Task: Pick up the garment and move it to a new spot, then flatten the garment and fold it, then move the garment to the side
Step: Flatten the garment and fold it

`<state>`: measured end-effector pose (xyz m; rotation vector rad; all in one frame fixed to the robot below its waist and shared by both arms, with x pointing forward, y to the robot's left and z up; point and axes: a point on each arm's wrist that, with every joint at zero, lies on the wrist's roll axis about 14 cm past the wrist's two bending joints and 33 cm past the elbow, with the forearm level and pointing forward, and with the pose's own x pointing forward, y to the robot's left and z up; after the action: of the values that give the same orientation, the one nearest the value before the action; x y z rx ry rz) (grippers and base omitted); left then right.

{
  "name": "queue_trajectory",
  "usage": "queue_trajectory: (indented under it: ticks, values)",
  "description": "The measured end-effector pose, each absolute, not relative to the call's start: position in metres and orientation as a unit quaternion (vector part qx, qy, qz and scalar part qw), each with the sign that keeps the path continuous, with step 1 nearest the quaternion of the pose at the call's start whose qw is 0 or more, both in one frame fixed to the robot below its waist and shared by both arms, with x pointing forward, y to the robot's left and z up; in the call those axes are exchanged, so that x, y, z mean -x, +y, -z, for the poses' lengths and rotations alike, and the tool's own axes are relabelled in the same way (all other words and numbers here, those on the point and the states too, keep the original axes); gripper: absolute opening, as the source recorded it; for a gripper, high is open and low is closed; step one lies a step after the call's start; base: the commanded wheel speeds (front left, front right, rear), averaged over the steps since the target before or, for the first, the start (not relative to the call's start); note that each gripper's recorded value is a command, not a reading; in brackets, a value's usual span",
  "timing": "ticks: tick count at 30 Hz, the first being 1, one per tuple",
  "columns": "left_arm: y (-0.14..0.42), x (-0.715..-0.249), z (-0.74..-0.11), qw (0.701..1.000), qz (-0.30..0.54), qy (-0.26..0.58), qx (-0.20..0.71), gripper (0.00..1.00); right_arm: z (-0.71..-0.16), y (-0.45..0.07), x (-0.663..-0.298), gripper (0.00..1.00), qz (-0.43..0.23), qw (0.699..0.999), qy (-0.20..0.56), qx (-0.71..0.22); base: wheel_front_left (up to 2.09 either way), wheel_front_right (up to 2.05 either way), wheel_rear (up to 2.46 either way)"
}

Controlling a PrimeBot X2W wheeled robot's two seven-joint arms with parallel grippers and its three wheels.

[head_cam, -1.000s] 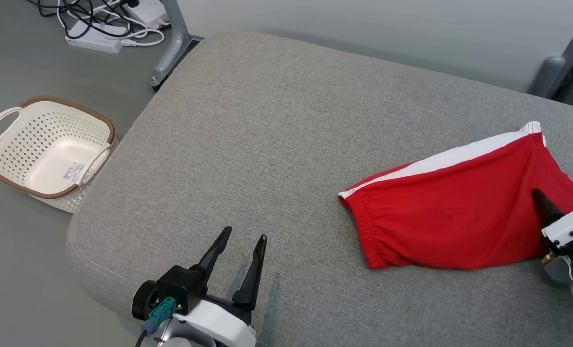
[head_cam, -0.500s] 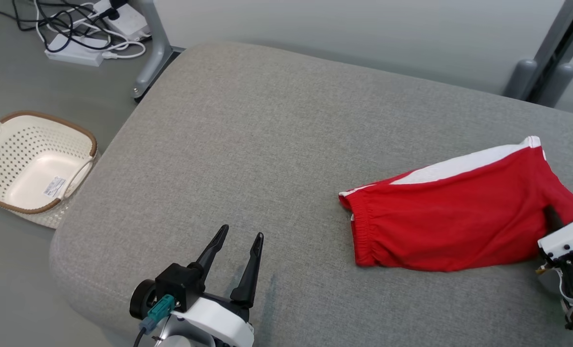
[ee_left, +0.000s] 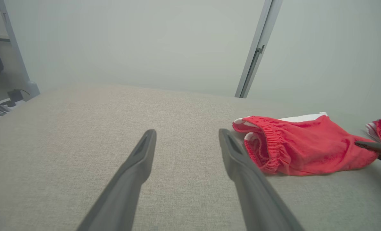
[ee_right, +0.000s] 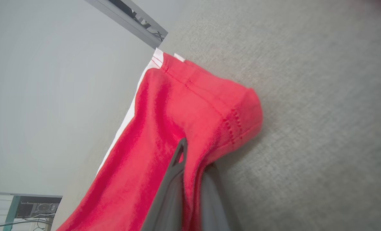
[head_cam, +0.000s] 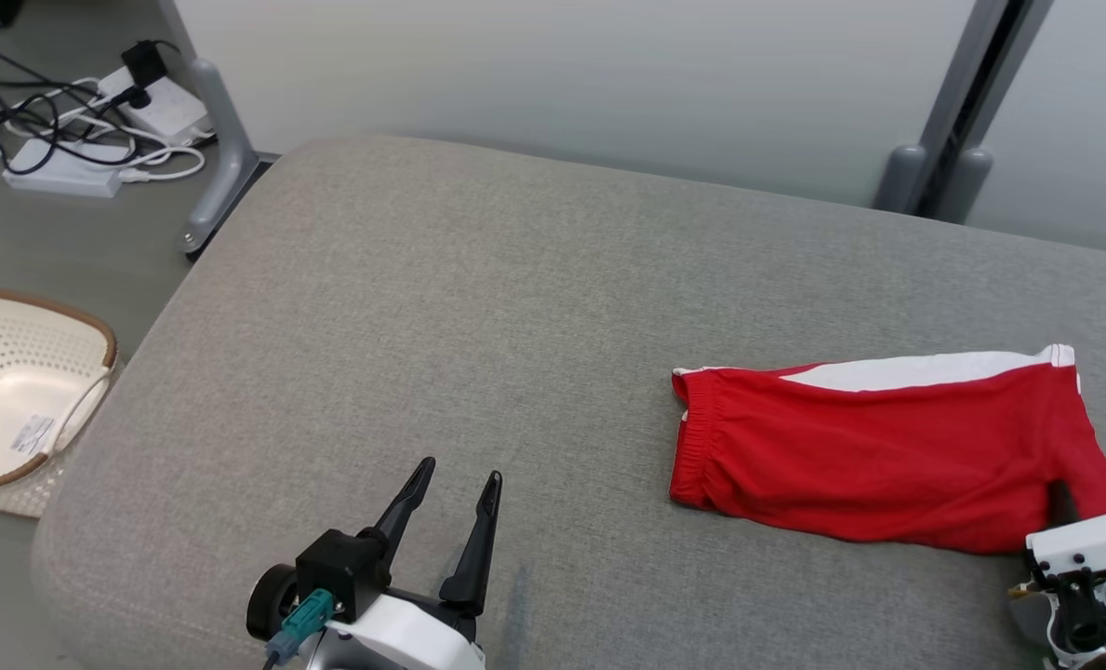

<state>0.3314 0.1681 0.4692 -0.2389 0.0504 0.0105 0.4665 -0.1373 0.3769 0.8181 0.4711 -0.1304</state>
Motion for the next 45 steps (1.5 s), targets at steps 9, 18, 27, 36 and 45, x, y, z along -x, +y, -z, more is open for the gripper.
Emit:
queue_trajectory:
  ticks: [9,18,27,36,45]
  values:
    - [0.151,-0.334,-0.474,0.991,0.022,0.02,0.127,1.0,-0.367,-0.153,-0.442,0.0,0.112,0.87,0.222,-0.425,0.0,0.0,0.0]
    - [0.148,-0.332,-0.475,0.991,0.025,0.017,0.13,1.0,-0.372,-0.142,-0.439,0.0,0.087,0.889,0.219,-0.393,0.0,0.0,0.0]
    - [0.154,-0.323,-0.479,0.992,0.017,0.008,0.124,1.0,-0.422,-0.102,-0.459,0.0,-0.012,0.921,0.163,-0.353,0.0,0.0,0.0]
    - [0.162,-0.308,-0.477,0.993,0.002,0.005,0.122,1.0,-0.458,-0.038,-0.447,0.0,-0.135,0.941,0.123,-0.284,0.0,0.0,0.0]
    - [0.17,-0.298,-0.478,0.992,-0.016,0.0,0.122,1.0,-0.457,0.022,-0.414,0.0,-0.251,0.939,0.132,-0.196,0.0,0.0,0.0]
